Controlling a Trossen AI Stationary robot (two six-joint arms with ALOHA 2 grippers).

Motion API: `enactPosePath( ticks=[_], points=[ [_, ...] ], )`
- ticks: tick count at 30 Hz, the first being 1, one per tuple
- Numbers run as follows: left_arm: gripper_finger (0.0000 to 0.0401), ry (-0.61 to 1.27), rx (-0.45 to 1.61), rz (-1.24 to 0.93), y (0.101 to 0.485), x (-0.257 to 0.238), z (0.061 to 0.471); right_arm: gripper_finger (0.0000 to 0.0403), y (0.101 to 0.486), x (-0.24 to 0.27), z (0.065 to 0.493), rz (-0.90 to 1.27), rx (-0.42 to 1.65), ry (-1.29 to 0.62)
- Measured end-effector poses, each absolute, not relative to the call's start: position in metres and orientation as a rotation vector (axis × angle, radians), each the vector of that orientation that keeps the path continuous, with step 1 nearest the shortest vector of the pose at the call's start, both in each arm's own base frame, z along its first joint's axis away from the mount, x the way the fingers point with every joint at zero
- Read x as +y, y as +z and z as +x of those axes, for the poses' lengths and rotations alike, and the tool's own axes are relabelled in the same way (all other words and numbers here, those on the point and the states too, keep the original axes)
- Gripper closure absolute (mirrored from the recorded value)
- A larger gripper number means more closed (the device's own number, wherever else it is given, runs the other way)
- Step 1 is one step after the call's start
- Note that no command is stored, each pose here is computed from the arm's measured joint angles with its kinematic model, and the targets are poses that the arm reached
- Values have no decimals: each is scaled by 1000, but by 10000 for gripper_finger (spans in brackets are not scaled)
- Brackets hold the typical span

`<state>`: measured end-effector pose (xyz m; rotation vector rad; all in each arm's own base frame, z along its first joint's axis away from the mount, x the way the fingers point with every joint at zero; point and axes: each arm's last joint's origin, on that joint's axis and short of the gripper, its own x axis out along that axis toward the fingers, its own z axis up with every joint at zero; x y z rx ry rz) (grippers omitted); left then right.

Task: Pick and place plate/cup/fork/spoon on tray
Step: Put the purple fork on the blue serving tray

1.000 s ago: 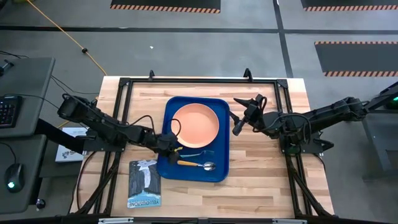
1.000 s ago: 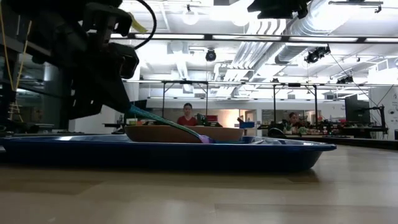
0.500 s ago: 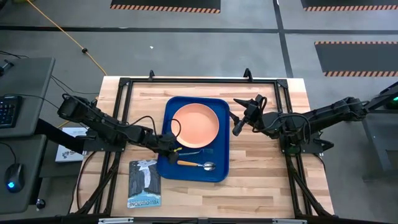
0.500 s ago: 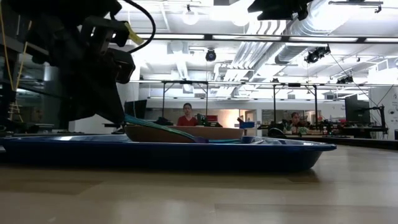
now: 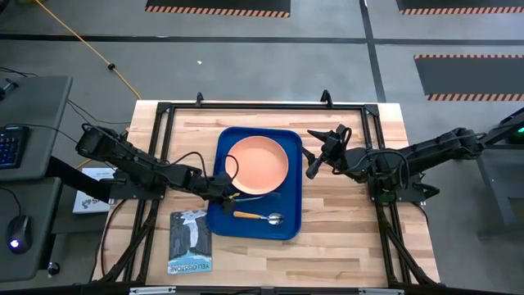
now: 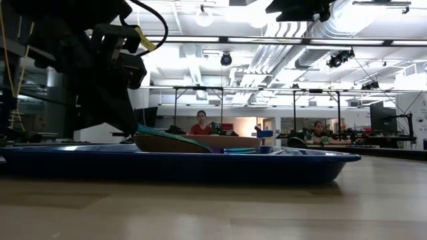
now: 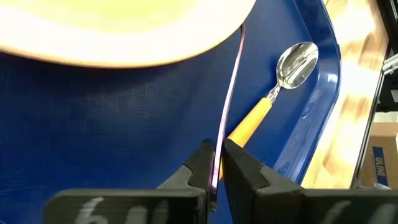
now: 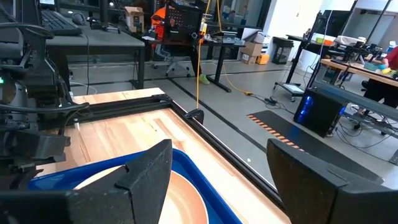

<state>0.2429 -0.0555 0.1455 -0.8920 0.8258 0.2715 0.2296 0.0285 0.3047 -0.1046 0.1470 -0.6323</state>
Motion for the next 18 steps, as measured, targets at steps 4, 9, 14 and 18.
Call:
enactPosePath(
  ticks=[4, 9, 14, 18],
  points=[
    [382, 268, 826, -885, 146, -56, 243, 148, 305, 29, 230, -105, 147, -632],
    [380, 263, 827, -871, 145, -55, 243, 148, 305, 29, 230, -105, 147, -632],
    [355, 268, 834, -868, 145, -55, 242, 148, 305, 29, 230, -104, 147, -632],
    [325, 271, 848, -855, 144, -55, 241, 148, 305, 29, 230, -104, 147, -632]
  ],
)
